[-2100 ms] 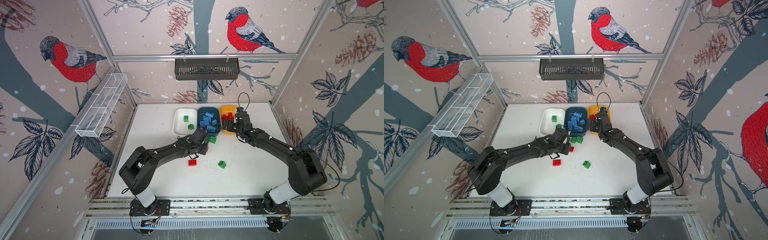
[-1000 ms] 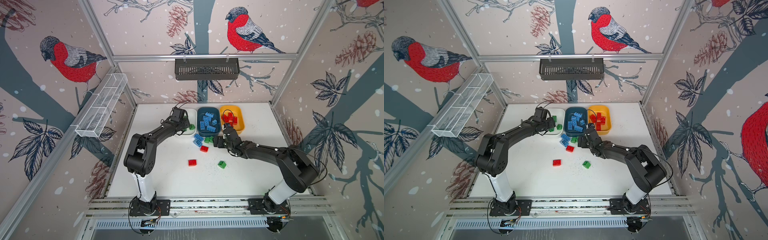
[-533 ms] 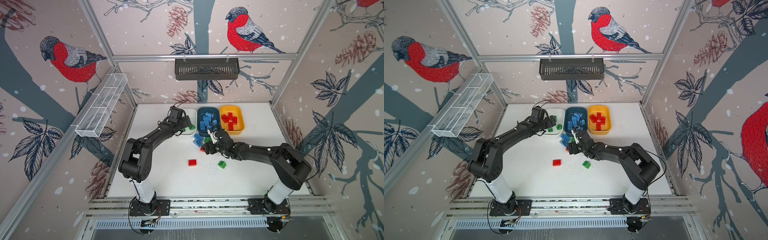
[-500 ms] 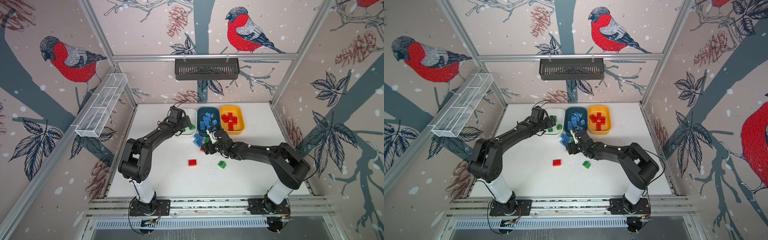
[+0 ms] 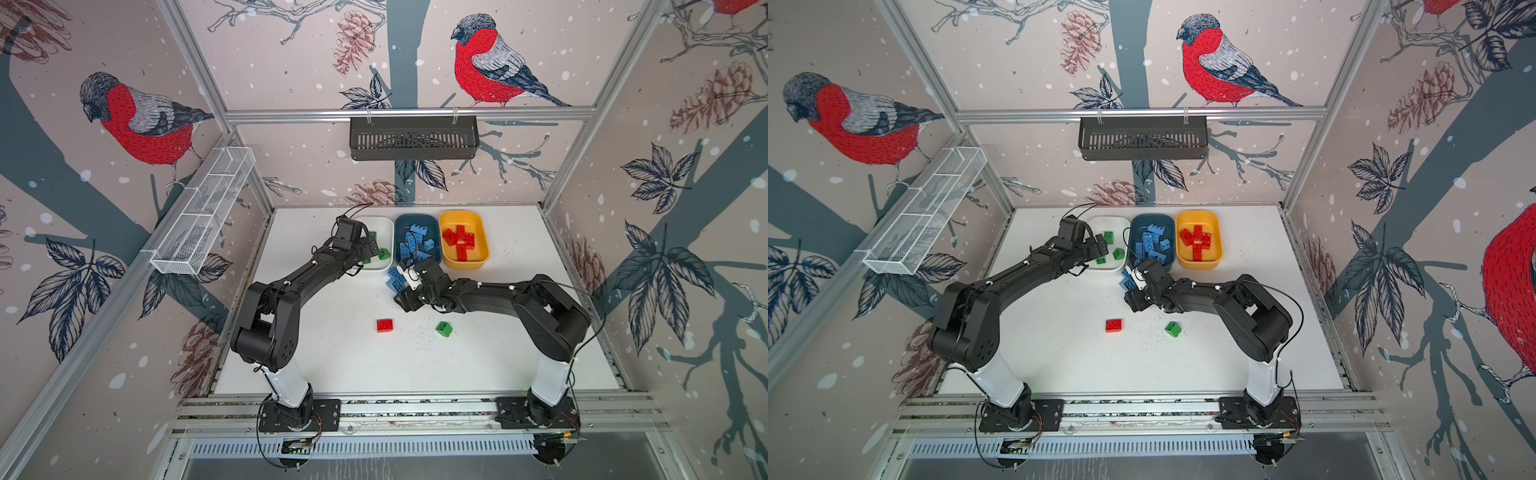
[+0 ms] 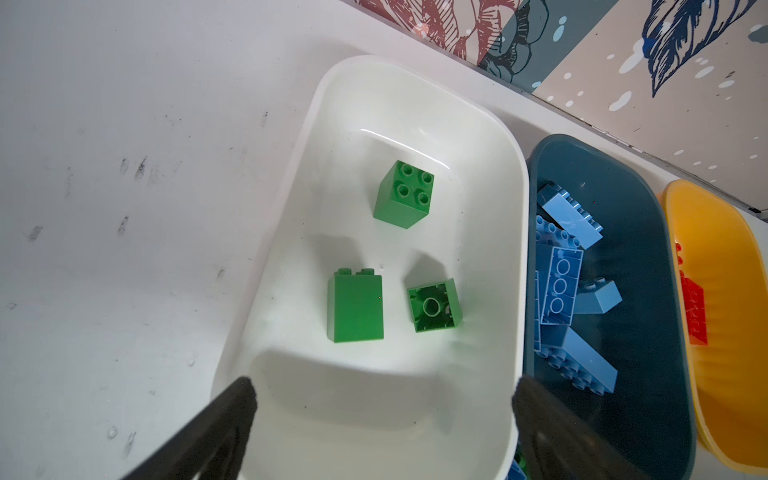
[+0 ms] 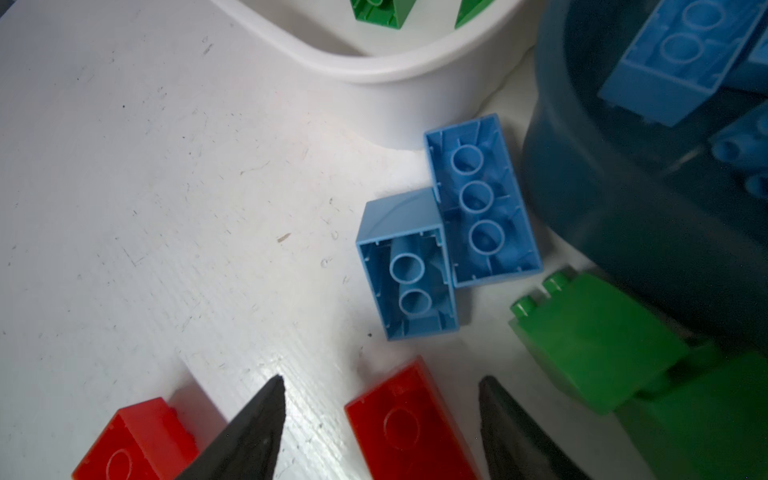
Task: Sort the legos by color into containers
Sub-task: 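Release the green brick into the white bin while right grasps the red brick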
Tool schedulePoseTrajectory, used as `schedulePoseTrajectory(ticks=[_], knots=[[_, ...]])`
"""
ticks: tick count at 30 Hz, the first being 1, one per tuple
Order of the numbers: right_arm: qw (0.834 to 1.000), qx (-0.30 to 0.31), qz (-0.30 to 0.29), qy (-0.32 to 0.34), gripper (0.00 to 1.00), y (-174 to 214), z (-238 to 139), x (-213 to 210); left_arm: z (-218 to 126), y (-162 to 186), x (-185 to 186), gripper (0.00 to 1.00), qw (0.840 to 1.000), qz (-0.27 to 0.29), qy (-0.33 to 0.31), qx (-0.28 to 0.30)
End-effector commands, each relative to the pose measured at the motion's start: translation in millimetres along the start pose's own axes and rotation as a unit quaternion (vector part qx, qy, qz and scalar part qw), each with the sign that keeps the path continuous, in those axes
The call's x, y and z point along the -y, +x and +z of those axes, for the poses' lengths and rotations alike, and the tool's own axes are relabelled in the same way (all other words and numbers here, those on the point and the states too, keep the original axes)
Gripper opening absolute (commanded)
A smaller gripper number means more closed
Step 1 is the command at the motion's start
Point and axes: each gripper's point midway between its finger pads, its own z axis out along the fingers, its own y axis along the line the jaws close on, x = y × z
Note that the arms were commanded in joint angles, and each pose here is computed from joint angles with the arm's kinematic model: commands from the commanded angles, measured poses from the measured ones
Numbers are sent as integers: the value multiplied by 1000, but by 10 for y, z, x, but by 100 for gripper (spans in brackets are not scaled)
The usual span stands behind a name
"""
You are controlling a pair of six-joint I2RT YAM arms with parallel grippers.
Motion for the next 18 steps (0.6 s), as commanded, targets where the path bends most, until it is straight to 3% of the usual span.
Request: schedulePoseTrajectory(ticks=[1,14,18], knots=[[1000,-13,-18,2,65,66,27,-21,6,-43,16,96,1000,5,3,8],[997,-16,-27,69,39,126,49,129,50,-20,42,97,1000,6,7,-3],[997,-3,-26,74,35,56,-37,136,18,-41,60,97,1000,14,11,1]])
